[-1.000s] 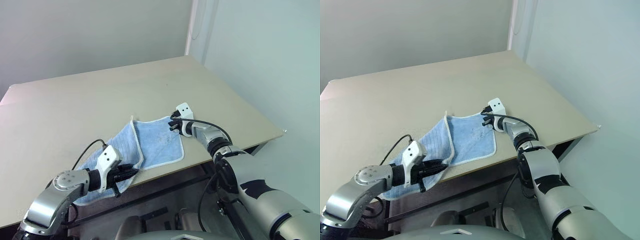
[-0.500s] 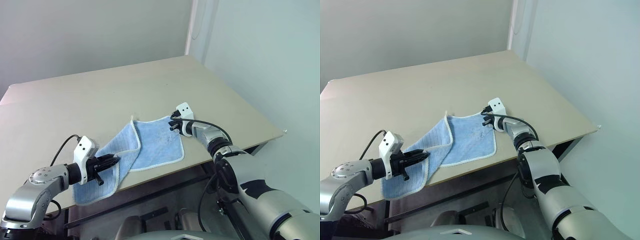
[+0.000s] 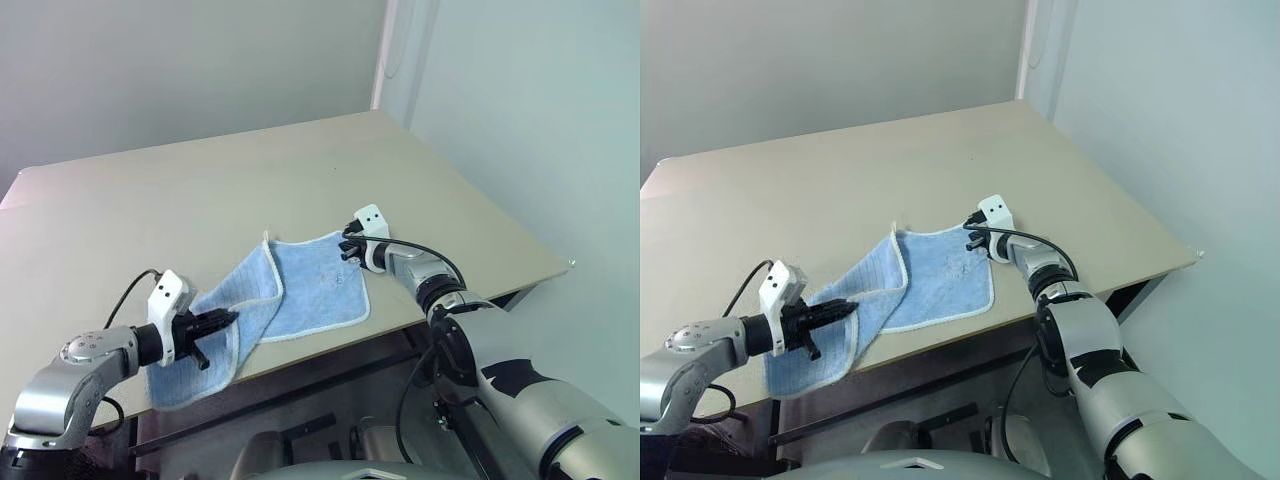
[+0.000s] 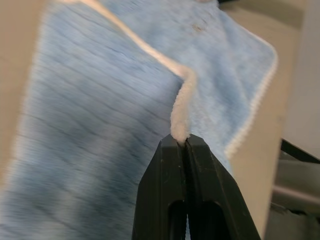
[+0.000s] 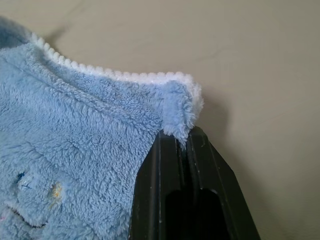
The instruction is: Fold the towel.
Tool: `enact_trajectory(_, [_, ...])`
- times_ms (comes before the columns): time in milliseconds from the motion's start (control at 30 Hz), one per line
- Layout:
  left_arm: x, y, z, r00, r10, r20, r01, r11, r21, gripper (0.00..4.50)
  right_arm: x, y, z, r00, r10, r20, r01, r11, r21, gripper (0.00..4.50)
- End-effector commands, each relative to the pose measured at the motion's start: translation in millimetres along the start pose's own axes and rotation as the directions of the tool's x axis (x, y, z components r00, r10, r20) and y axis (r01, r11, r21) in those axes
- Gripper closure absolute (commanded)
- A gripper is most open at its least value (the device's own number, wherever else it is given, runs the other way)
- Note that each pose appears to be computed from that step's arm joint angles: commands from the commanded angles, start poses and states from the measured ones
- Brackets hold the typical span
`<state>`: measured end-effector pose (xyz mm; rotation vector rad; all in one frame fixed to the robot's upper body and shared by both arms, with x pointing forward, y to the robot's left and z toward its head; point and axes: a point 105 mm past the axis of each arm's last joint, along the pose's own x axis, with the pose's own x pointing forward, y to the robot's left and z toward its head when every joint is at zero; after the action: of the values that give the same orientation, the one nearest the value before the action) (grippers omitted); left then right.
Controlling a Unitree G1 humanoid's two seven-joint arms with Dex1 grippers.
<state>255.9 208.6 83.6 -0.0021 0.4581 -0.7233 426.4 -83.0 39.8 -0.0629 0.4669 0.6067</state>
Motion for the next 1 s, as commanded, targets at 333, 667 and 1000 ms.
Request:
enact_trajectory(333, [-52, 145, 125, 0.837, 0.456, 0.301, -0.522, 0.830, 0.195, 4.44, -36, -37, 146, 0.893, -0.198, 0.404, 0.202, 0.979, 0.034, 4.50])
enact_trajectory(667, [-84, 191, 192, 0.585, 0.615, 0.529, -0.784, 0.595, 0.175, 4.44, -68, -46, 198, 0.751, -0.233, 0.618, 0.309, 0.951, -0.017, 4.50])
enact_trajectory(1000, [-87, 150, 73, 0.859, 0.356, 0.367, -0.492, 0.771, 0.404, 4.44, -71, -21, 118, 0.717, 0.137, 0.683, -0.039, 0.987, -0.157, 4.50])
